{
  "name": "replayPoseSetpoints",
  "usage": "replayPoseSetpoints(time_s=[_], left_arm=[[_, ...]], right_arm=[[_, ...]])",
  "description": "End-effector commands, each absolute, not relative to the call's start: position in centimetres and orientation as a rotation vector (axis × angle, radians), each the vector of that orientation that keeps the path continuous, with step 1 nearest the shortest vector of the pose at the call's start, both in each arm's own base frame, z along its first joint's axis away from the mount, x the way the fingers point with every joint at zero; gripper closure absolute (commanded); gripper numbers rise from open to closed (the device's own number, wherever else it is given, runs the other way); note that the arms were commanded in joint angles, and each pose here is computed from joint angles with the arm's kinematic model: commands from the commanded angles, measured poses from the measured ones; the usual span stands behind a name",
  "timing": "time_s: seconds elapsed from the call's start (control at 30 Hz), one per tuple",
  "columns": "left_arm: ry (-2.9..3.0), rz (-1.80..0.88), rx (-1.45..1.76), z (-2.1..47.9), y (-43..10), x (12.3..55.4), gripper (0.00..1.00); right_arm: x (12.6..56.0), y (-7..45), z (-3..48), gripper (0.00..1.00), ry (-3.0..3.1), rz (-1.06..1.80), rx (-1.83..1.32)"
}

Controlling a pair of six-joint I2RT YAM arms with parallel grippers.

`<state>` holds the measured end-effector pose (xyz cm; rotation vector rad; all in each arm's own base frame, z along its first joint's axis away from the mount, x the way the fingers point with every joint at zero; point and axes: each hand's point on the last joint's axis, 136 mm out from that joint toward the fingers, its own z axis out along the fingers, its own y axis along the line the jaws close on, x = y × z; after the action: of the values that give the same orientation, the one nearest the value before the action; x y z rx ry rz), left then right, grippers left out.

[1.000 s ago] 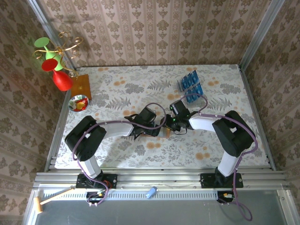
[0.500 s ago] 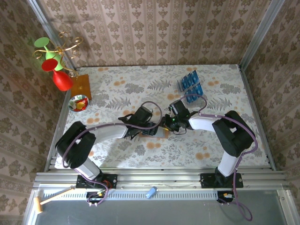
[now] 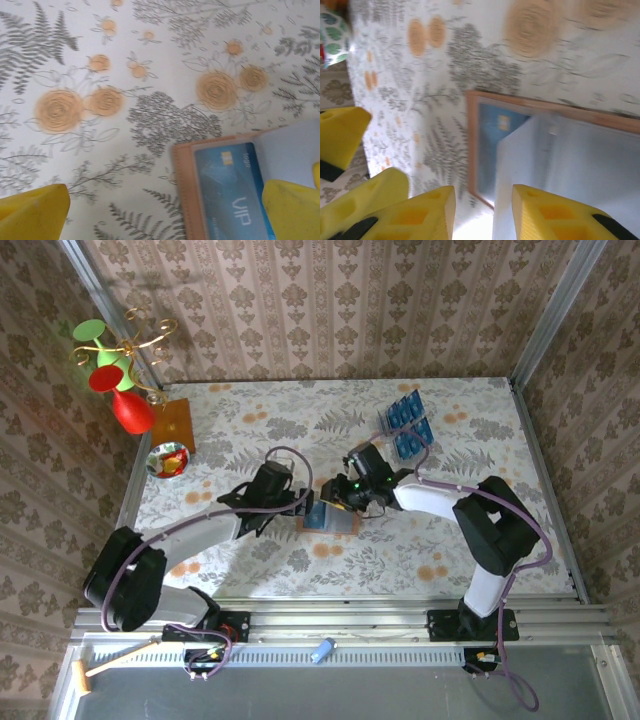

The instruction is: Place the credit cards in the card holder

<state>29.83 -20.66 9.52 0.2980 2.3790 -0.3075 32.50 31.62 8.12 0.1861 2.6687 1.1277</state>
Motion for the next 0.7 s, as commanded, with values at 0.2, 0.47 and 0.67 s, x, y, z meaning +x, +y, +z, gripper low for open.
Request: replayPoseSetpoints(time_s=[0.2, 0.47, 0.67], left_arm=[[2.372, -0.327, 0.219, 10.4, -17.8, 29.8, 0.0], [2.37, -0.36, 0.19, 10.5, -16.8, 29.3, 0.0], [2.389, -0.37, 0.194, 9.9, -16.5, 29.0, 0.0]], right_arm=[[33.1, 36.1, 5.3, 0.61, 2.773, 1.084, 0.136], [33.2, 37.1, 3.1, 0.61, 2.811, 1.051, 0.16], [33.2, 37.5, 4.2, 0.61, 2.805, 1.065, 0.127]])
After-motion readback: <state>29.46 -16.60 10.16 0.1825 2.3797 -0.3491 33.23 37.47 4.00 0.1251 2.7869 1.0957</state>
